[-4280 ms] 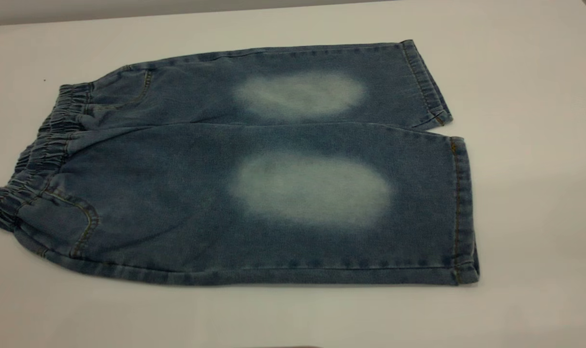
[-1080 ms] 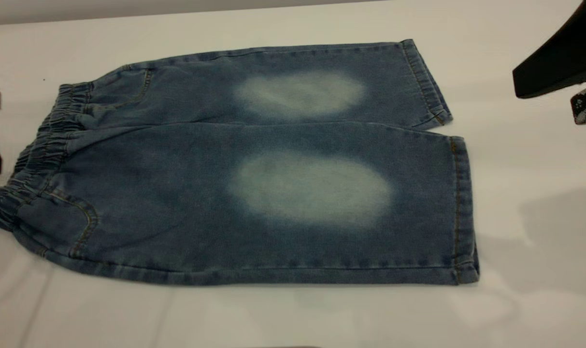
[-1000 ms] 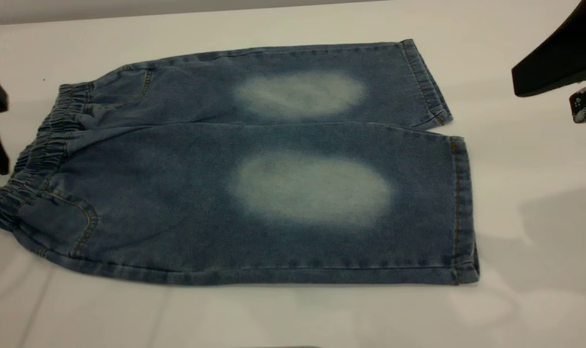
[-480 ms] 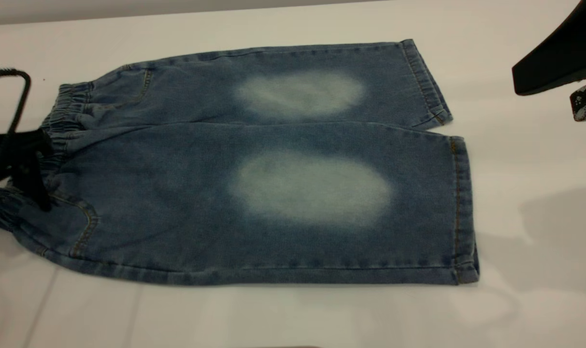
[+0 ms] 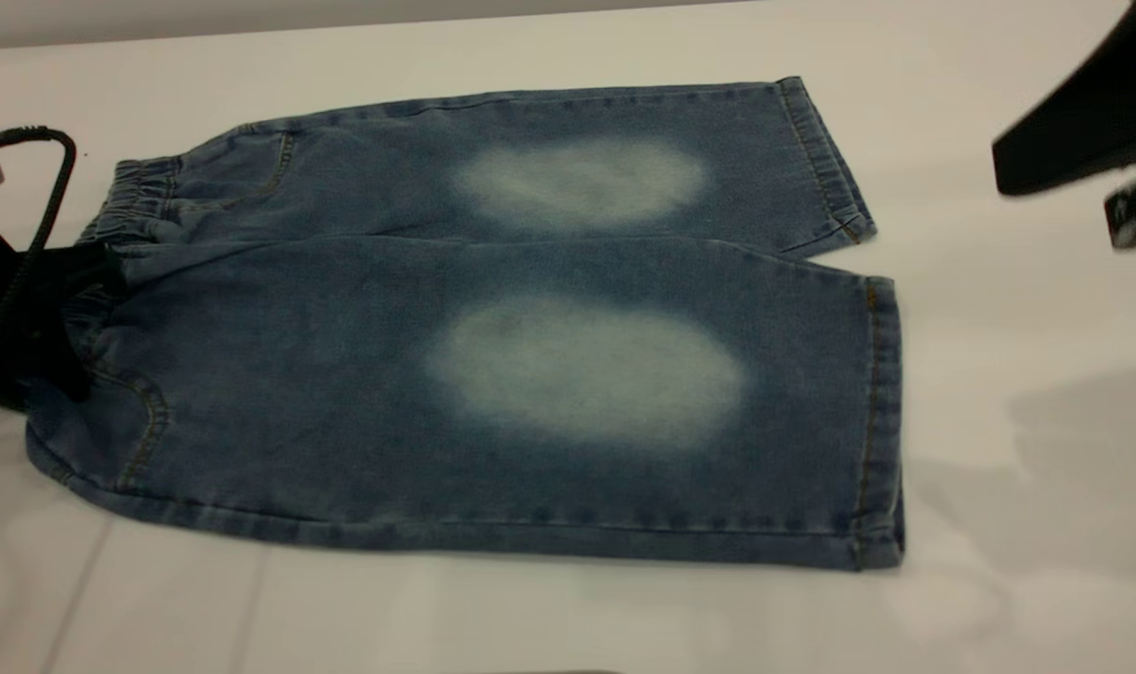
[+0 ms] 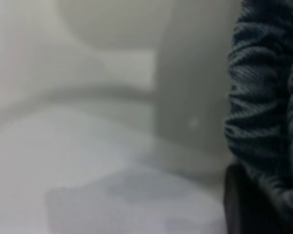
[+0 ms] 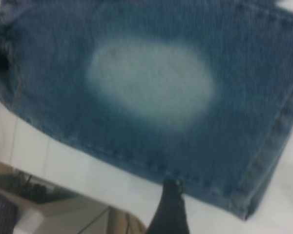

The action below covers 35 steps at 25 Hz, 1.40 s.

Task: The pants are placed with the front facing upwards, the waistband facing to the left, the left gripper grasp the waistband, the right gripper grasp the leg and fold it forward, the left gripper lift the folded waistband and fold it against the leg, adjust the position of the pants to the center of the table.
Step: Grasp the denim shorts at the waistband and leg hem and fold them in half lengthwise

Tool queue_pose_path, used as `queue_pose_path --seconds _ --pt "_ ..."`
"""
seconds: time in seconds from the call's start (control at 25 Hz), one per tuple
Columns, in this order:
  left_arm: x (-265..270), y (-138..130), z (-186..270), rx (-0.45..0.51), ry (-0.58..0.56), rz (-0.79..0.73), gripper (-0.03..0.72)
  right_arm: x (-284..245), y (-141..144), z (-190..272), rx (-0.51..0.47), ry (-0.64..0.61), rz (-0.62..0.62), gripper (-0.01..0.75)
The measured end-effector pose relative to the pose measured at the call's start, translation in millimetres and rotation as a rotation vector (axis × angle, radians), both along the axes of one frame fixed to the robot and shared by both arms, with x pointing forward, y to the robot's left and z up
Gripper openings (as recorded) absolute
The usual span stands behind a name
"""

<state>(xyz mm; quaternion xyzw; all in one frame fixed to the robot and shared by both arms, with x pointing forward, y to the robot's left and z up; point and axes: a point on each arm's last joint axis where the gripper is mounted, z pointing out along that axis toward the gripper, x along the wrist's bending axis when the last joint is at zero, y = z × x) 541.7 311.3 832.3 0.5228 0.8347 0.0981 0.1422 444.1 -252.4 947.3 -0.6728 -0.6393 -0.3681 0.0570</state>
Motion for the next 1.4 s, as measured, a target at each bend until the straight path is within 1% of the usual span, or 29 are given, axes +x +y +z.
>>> queue_pose_path --seconds 0.12,0.28,0.4,0.48,0.56,0.64,0.72,1.08,1.2,1.4 --pt "0.0 -2.3 1.2 0.007 0.000 -0.026 0.092 -6.9 1.8 -14.6 0.033 0.082 -0.010 0.551" --pt "-0.6 -13.0 10.1 0.017 -0.001 -0.082 0.090 -15.6 6.3 -40.0 0.103 0.235 -0.044 0.551" --pt "0.3 -26.3 21.1 0.023 -0.031 -0.141 0.090 -20.1 17.6 -56.6 0.128 0.313 -0.019 0.542" --pt "0.2 -33.8 25.2 0.024 -0.043 -0.168 0.090 -21.0 29.2 -66.7 0.132 0.341 0.011 0.535" --pt "-0.4 -39.9 26.8 0.023 -0.046 -0.188 0.090 -22.3 40.2 -77.1 0.115 0.356 0.029 0.531" --pt "-1.0 -44.0 27.0 0.024 -0.044 -0.202 0.090 -21.3 44.8 -88.4 0.090 0.366 0.005 0.531" --pt "-1.8 -45.3 27.3 0.024 -0.037 -0.207 0.090 -18.8 45.9 -98.9 0.080 0.382 -0.021 0.531" --pt "-4.4 -44.7 27.5 0.027 -0.008 -0.207 0.090 -8.4 45.0 -133.0 0.017 0.460 -0.031 0.531" --pt "-4.6 -44.7 27.4 0.027 -0.006 -0.208 0.090 -0.2 48.9 -137.1 0.041 0.454 -0.017 0.529" --pt "-4.7 -44.7 27.4 0.027 -0.005 -0.208 0.090 22.4 57.1 -138.3 0.082 0.405 0.005 0.523"
